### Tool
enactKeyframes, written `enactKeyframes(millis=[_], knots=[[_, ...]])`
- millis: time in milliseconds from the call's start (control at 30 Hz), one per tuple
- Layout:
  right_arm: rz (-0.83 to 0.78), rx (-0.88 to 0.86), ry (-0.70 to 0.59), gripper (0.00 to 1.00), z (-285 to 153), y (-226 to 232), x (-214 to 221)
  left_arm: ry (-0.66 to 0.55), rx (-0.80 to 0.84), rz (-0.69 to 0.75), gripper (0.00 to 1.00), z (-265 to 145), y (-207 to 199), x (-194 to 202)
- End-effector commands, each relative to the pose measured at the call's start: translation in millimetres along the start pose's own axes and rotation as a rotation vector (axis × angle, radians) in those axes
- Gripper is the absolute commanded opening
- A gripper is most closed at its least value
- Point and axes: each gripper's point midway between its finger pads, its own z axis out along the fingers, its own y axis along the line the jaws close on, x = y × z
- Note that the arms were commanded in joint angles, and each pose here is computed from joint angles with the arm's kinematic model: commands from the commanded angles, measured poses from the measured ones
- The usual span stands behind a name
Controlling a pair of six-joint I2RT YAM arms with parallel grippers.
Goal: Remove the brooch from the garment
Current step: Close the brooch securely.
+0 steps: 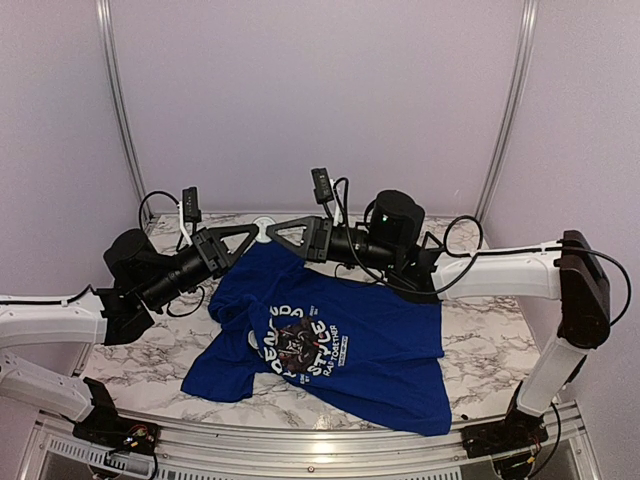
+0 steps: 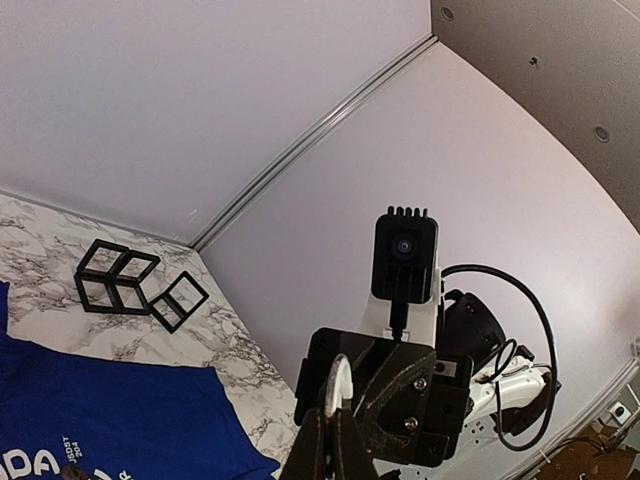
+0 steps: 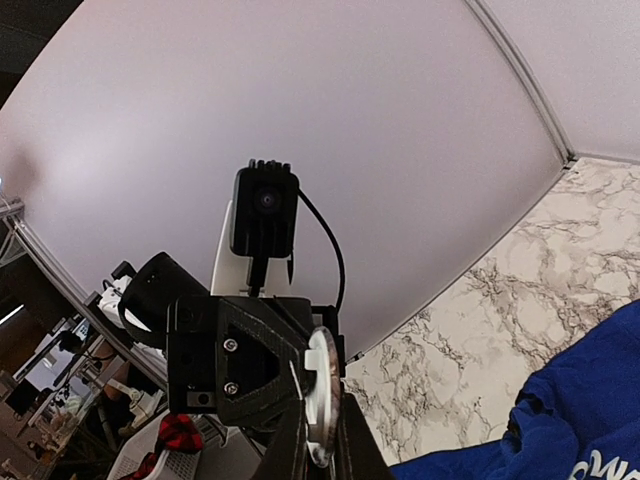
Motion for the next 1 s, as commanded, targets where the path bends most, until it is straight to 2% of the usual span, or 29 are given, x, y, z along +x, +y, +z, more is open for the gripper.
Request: enactKeyframes(millis=[0, 300, 600, 733, 967], knots=[[-0.057, -0.030, -0.070, 0.09, -2.0, 15.5, -31.6, -0.081, -0.014, 0.038, 0.00, -3.6, -0.9, -22.1], [-0.061, -0.050, -0.063, 0.17, 1.6, 21.3, -33.9, -0.051, -0.006, 0.078, 0.00, 0.1, -4.2, -19.0], [-0.088, -0.073, -0.039, 0.32, 5.7, 28.9, -24.6, -0.044, 0.038, 0.081, 0.00, 1.7, -13.5, -19.5], [-0.092, -0.083, -0.031, 0.32, 8.5, 31.0, -23.2, -0.031, 0.065, 0.088, 0.00, 2.4, -19.1, -17.7], [-0.095, -0.093, -0.018, 0.24, 13.9, 32.5, -21.6, -0.013, 0.100, 0.093, 0.00, 4.7, -27.8, -15.7]])
